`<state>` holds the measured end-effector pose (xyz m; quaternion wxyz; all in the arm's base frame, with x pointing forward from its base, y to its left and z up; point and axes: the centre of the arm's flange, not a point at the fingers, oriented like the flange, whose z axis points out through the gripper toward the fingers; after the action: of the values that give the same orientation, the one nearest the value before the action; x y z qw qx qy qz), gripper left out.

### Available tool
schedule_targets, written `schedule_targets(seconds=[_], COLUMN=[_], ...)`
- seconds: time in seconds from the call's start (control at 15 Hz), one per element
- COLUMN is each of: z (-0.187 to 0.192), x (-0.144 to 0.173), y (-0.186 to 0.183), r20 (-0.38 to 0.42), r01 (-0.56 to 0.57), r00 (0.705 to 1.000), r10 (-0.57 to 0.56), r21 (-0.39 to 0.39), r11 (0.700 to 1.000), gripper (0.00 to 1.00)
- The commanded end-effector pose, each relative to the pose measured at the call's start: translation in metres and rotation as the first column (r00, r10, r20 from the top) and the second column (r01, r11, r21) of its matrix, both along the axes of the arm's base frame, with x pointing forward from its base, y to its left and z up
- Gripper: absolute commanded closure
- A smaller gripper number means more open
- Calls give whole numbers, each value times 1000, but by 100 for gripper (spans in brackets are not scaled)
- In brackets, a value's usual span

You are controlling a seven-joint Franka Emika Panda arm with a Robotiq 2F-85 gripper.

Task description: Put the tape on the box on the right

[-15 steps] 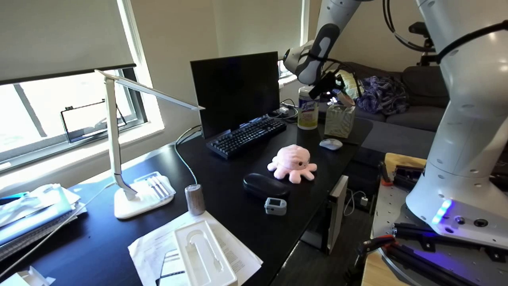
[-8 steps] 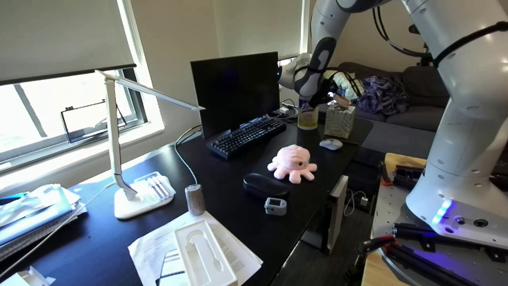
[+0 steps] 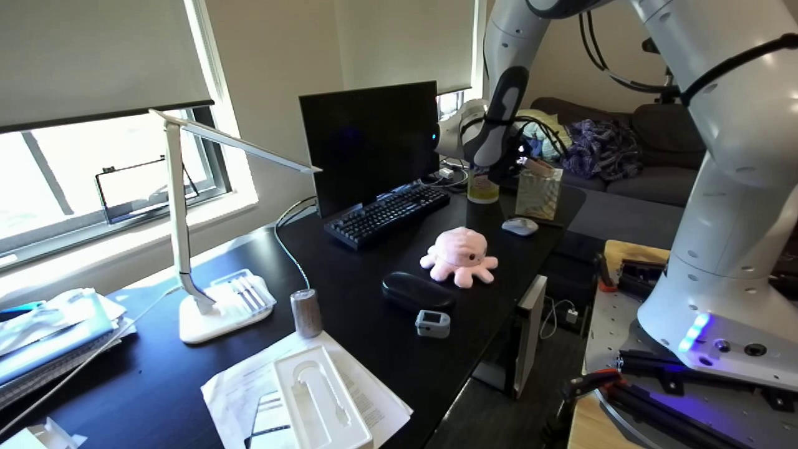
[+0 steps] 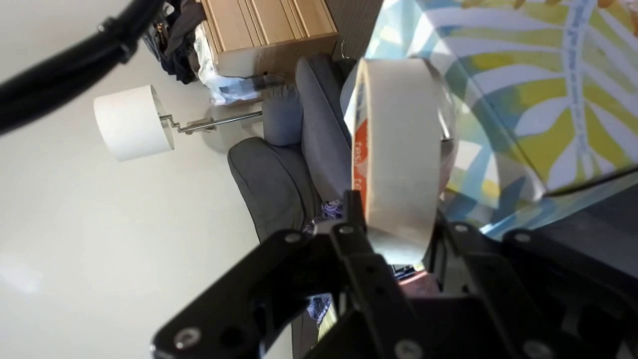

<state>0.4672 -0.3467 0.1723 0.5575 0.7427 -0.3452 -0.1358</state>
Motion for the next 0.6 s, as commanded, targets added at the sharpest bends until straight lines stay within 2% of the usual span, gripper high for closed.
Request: schedule_targets(seconds=[0.0, 0.07, 0.13, 0.27, 0.53], z=[6, 5, 4, 6, 19], x=[-27, -31, -33, -36, -32], y=[11, 11, 11, 12, 12], r20=[-49, -58, -67, -60, -21], r01=[17, 27, 34, 46, 45], r00=[999, 998, 997, 997, 999], r10=[-17, -27, -34, -47, -46], r21=[6, 5, 0, -7, -10], r11=[1000, 1000, 999, 999, 999], gripper=[93, 76, 47, 41, 15])
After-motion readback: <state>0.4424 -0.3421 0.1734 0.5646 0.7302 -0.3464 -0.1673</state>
